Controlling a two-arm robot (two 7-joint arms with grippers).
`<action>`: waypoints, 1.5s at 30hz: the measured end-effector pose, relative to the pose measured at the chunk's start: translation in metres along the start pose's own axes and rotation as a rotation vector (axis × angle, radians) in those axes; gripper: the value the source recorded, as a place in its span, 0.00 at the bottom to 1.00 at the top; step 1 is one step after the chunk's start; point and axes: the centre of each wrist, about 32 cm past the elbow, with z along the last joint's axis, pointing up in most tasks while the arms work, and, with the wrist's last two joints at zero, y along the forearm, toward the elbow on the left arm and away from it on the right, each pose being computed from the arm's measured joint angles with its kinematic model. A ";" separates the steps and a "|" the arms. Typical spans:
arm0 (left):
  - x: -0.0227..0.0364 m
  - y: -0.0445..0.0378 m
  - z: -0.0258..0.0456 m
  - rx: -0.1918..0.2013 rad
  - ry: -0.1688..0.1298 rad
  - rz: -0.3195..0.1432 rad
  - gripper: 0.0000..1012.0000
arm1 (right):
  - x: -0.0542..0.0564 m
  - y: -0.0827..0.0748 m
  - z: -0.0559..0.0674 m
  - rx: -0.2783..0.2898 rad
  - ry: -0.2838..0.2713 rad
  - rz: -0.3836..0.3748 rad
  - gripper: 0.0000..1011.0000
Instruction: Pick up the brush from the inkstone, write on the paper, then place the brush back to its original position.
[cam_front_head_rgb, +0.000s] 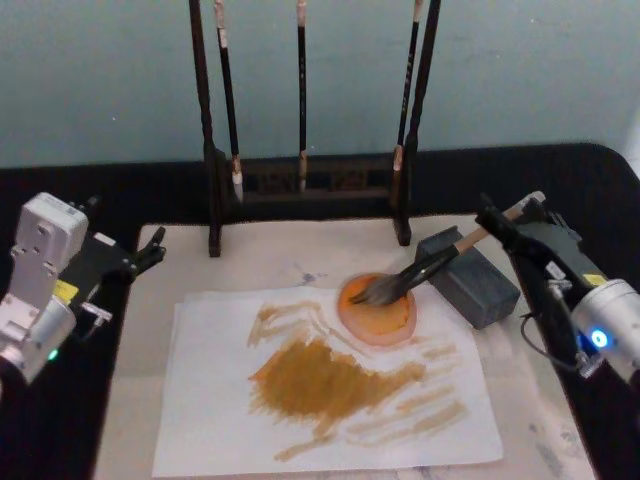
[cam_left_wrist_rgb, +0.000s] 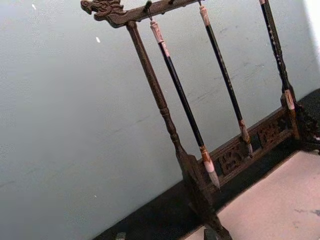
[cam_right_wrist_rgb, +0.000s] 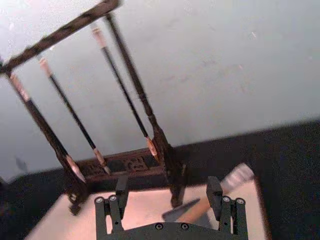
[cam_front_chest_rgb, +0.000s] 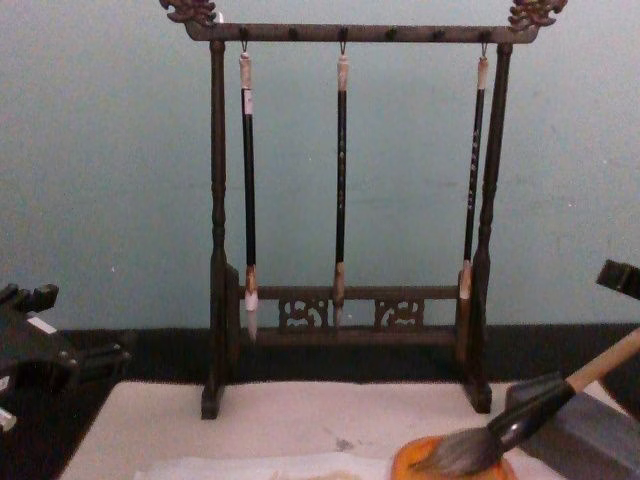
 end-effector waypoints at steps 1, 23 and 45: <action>0.0000 0.0000 0.0000 0.000 0.000 0.000 1.00 | 0.000 0.003 -0.002 0.007 -0.065 0.010 0.99; 0.0000 0.0000 0.0000 0.000 0.000 0.000 1.00 | 0.002 0.014 -0.023 -0.024 -0.582 0.040 0.99; 0.0000 0.0000 0.0000 0.000 0.000 0.000 1.00 | -0.003 0.015 -0.029 -0.030 -0.592 0.059 0.99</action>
